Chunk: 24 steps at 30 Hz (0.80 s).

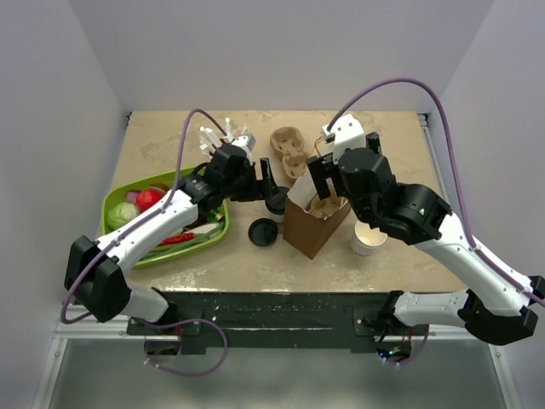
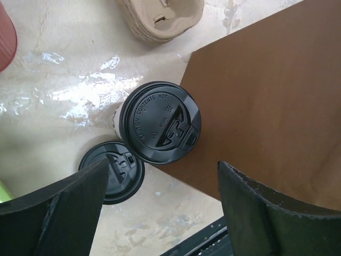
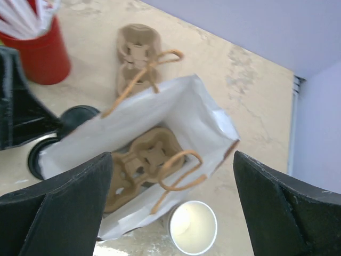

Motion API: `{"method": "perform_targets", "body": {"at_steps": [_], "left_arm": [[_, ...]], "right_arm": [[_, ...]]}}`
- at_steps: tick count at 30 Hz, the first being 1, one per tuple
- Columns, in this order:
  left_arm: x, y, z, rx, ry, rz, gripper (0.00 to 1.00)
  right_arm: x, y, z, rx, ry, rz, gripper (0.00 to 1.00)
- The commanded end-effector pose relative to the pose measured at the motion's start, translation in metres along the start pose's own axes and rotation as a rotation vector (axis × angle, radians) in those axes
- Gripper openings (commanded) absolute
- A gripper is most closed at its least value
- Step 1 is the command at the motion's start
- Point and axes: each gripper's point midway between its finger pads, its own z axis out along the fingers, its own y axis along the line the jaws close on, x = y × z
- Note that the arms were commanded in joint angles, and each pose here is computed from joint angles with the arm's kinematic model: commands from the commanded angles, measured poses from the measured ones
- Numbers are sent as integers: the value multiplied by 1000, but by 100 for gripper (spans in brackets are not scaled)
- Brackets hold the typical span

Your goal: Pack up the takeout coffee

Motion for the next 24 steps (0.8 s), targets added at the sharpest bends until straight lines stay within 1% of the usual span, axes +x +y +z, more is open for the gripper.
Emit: {"method": "perform_targets", "body": {"at_steps": [1,3,4,6,7,9,13,14,16,20,24], "left_arm": [[5,0,8,-56,24,-132,86],[15,6,9,-86,61,-151,87],[15,15,10,-134,42,-164,88],[22,21,12,-148,50,-174,88],[25,18,15,-128,62,-175,88],[25,13,21,-108,65,-185,84],[31,22,39,-144,78,-241,79],[35,26,43,-155,84,-259,75],[40,28,50,-148,90,-297,70],[37,19,56,-54,30,-330,67],[26,23,50,-65,-31,-334,65]], "right_arm": [[16,-34,-1,213,17,41,97],[20,-40,-1,242,20,57,98],[21,-41,-1,251,21,60,98],[24,-50,-1,299,19,74,98],[23,-52,-1,308,11,79,98],[26,-55,1,323,15,79,98],[28,-54,1,312,16,80,98],[29,-55,0,314,13,85,98],[30,-54,1,310,8,91,98],[36,-43,7,266,16,109,98],[37,-41,9,265,21,109,98]]}}
